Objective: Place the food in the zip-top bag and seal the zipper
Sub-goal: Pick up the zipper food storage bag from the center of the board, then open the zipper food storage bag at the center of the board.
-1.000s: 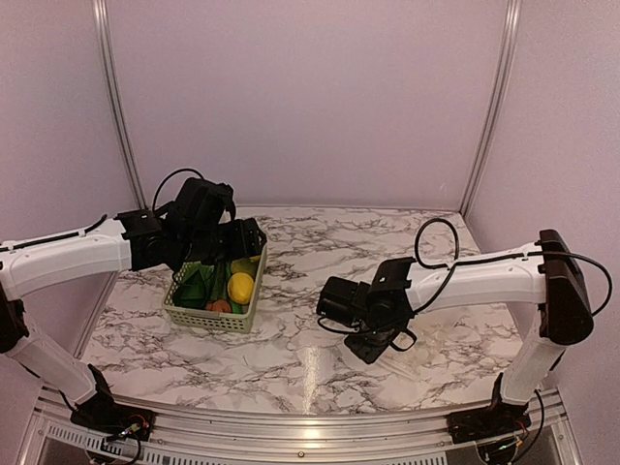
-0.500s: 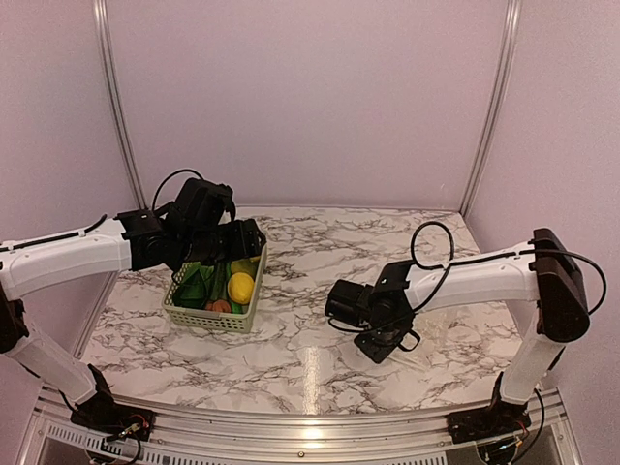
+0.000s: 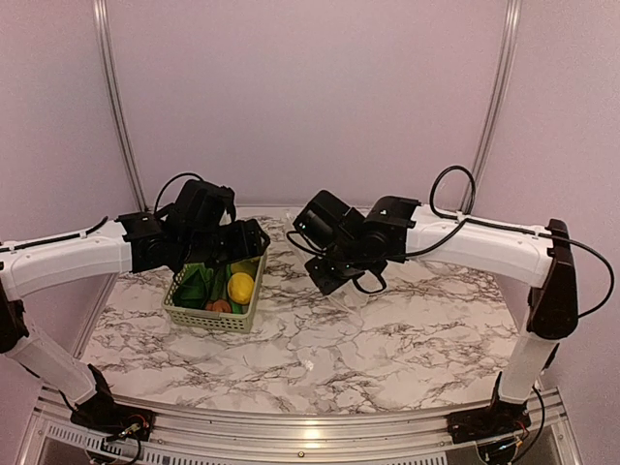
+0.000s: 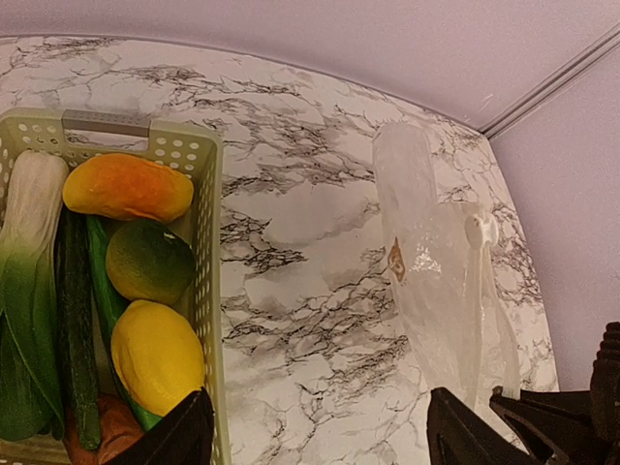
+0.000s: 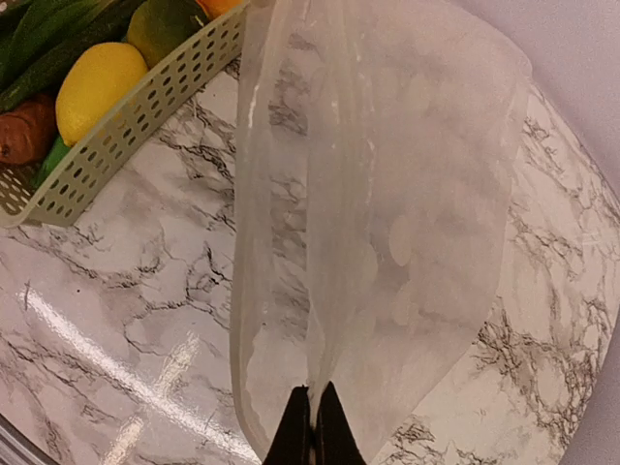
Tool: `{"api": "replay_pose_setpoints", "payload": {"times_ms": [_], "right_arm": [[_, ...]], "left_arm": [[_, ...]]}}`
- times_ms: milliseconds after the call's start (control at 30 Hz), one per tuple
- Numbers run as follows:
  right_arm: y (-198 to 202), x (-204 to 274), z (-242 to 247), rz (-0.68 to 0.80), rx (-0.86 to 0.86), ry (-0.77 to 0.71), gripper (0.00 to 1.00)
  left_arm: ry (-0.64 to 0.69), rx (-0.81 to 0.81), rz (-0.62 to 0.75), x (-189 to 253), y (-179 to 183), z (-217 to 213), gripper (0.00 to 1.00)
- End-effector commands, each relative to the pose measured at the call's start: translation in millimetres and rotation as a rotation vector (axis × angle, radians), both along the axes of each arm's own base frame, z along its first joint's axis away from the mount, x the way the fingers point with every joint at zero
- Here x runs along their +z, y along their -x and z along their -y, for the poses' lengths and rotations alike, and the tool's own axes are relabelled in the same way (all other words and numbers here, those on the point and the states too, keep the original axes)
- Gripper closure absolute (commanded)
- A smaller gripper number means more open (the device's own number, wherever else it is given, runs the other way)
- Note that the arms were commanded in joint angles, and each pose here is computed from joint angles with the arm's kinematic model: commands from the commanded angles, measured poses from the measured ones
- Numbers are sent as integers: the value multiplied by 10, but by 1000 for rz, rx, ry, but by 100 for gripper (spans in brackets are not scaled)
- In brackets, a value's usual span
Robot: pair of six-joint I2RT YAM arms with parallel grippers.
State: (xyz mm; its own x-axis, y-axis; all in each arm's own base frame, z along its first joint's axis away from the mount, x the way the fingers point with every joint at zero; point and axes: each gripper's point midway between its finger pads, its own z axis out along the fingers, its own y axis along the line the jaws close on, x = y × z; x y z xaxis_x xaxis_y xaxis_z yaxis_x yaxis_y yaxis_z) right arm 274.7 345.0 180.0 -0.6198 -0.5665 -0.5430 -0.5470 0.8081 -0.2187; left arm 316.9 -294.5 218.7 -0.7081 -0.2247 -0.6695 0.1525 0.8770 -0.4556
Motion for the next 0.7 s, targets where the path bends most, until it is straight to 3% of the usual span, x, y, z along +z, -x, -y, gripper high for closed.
{"api": "replay_pose_setpoints", "payload": {"times_ms": [0,200,667], "right_arm": [[-158,183,-267,26,19,-101,100],[-186,322,-491,14,28,-222,100],[-171,470,-660,-2,20,-356,100]], "left_arm": [[85,-45,23,134,28,172,22],[180,-119,56,254,110,392,23],[99,-4,-65,-114,-17,461,32]]}}
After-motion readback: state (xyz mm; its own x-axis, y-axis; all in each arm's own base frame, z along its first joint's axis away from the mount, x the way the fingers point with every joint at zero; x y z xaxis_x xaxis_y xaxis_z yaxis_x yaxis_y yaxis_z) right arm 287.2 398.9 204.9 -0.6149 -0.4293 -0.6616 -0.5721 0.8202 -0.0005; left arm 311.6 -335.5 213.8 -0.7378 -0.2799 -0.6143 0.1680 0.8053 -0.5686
